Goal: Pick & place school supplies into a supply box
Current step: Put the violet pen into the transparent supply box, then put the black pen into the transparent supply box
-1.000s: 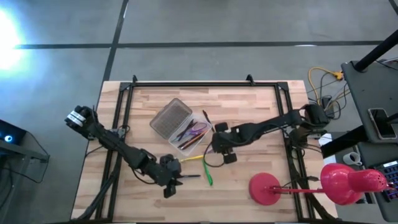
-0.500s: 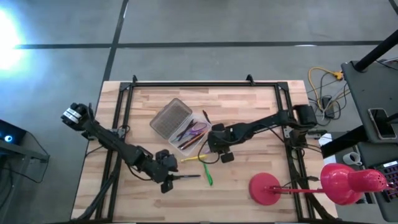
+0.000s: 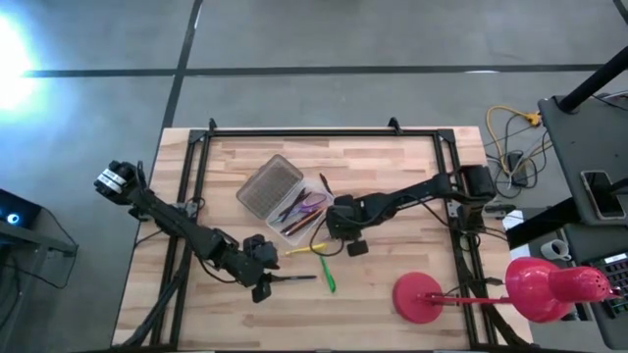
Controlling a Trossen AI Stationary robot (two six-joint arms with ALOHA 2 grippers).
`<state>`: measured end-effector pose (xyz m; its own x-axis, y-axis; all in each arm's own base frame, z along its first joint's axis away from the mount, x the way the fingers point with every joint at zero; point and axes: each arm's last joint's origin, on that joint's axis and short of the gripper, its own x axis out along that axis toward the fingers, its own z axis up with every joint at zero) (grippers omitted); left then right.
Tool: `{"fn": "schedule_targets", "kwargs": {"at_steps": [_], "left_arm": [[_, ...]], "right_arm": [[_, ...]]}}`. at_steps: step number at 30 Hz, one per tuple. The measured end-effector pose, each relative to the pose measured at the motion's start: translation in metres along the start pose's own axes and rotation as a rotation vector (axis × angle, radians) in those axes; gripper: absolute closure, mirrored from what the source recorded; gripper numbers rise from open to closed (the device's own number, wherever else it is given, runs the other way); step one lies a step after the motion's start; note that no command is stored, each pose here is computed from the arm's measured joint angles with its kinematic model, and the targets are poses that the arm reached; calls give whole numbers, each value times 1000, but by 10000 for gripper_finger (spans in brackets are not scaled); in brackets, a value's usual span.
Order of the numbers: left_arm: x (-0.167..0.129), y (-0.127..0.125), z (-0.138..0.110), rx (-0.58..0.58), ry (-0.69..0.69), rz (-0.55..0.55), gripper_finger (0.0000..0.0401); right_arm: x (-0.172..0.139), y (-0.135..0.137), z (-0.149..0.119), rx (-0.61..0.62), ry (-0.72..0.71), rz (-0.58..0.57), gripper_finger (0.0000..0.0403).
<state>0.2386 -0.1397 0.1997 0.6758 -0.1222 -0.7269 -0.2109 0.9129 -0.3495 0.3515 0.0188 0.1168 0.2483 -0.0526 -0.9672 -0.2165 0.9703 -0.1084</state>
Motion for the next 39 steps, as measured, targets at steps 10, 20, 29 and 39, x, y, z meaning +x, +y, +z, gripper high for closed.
{"fn": "schedule_targets", "kwargs": {"at_steps": [10, 20, 29, 39], "left_arm": [[0, 0, 0, 0, 1, 2, 258], [0, 1, 0, -24, -14, 18, 258], [-7, 2, -7, -42, -17, 51, 258], [-15, 16, -16, -81, -27, 55, 258]], "right_arm": [[-50, -6, 26, -26, -20, 36, 384], [-93, -28, 78, -378, -173, -149, 386], [-36, -53, 122, -473, -28, -196, 375], [-37, -76, 134, -231, -53, -230, 314]]}}
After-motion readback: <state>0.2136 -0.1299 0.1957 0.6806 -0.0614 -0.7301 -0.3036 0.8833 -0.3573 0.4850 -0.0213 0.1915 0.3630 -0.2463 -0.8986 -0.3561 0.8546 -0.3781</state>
